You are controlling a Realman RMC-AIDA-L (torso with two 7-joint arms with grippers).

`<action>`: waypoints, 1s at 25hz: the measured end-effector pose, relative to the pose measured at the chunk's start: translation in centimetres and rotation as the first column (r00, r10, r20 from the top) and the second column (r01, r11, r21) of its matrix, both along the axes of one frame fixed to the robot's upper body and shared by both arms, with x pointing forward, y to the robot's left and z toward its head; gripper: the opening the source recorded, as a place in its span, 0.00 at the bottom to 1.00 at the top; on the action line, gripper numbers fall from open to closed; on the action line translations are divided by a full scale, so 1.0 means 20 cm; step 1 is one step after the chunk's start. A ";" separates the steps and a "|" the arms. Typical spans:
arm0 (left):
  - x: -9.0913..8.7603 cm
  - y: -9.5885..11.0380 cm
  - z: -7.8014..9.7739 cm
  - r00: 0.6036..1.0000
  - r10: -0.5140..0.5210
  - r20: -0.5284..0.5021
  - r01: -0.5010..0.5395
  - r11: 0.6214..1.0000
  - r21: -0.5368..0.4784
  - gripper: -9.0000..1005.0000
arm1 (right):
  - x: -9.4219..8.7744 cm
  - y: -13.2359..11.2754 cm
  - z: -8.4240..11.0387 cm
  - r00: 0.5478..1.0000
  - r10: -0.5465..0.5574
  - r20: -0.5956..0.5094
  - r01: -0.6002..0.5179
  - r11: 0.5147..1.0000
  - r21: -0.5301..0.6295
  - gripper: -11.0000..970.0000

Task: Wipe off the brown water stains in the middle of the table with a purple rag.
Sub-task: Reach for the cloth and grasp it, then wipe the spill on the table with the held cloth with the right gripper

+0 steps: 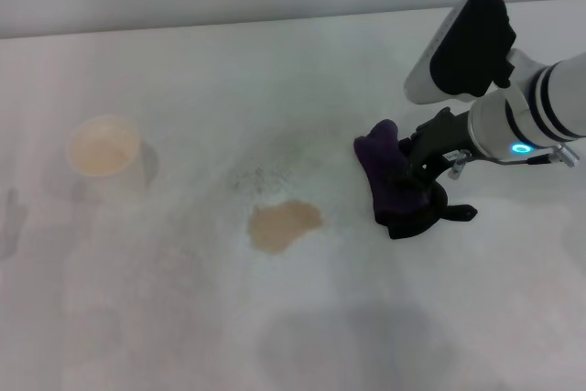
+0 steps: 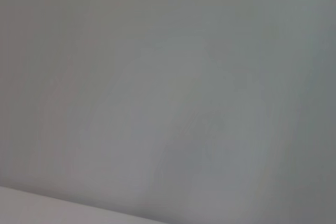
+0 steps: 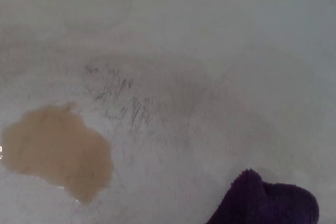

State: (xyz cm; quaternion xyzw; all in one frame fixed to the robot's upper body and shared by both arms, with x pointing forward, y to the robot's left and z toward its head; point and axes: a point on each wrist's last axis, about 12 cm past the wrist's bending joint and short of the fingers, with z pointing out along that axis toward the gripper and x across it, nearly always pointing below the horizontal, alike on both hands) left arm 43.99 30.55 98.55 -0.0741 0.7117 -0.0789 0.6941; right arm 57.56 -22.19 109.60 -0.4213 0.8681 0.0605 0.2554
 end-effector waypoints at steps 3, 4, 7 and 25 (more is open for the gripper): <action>0.00 0.00 0.00 1.000 -0.001 0.001 0.001 1.000 0.001 0.89 | 0.02 0.00 -0.01 1.000 -0.003 0.003 0.003 1.000 -0.004 0.46; 0.00 0.00 0.00 1.000 -0.001 0.002 0.001 1.000 0.001 0.89 | 0.02 0.00 -0.01 1.000 -0.006 0.010 0.006 1.000 -0.002 0.44; 0.00 0.00 0.00 1.000 -0.001 0.002 0.001 1.000 0.001 0.89 | 0.03 -0.02 0.00 0.999 -0.034 0.019 0.034 0.999 0.012 0.38; 0.01 0.01 0.01 1.000 0.011 0.006 -0.011 1.000 -0.001 0.89 | -0.11 0.36 0.09 0.916 0.398 -0.039 -0.391 0.912 0.123 0.09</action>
